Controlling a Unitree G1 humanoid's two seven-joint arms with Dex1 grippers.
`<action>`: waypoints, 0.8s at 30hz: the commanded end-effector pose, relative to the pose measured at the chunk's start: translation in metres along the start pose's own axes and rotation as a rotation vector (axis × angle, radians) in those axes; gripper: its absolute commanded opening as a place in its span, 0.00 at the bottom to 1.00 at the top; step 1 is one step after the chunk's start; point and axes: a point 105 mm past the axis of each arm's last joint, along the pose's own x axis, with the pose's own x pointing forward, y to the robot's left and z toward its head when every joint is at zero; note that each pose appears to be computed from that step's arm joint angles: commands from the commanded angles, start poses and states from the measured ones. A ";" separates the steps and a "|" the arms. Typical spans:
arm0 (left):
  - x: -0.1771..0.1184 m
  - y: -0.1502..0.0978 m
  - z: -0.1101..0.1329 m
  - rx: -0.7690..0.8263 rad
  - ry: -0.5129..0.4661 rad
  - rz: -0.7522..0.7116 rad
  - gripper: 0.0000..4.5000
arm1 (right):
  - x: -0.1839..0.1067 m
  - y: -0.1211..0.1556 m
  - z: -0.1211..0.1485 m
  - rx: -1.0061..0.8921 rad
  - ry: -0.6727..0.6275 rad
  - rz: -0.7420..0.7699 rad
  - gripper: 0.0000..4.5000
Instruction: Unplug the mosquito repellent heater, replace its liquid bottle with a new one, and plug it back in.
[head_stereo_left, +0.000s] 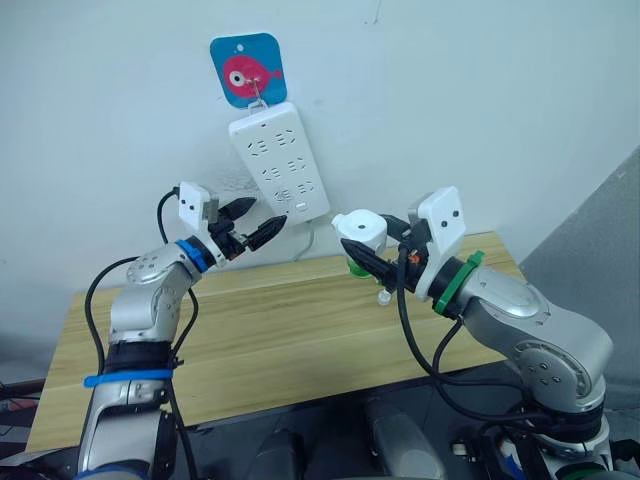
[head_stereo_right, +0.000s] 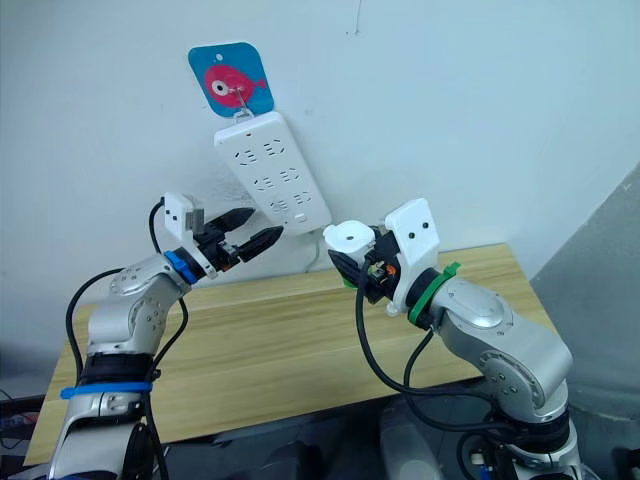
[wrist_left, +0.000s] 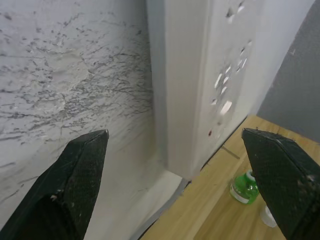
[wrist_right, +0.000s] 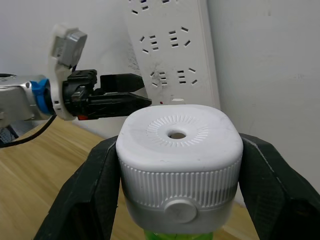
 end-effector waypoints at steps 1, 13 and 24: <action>0.014 -0.005 0.014 0.049 -0.034 -0.063 1.00 | -0.005 0.010 0.013 -0.034 -0.064 0.031 0.65; 0.027 -0.024 0.026 0.100 -0.041 -0.244 0.37 | -0.006 0.013 0.013 -0.041 -0.063 0.055 0.65; 0.024 -0.035 0.026 0.082 -0.006 -0.277 0.29 | 0.029 0.000 0.039 -0.073 -0.108 -0.048 0.65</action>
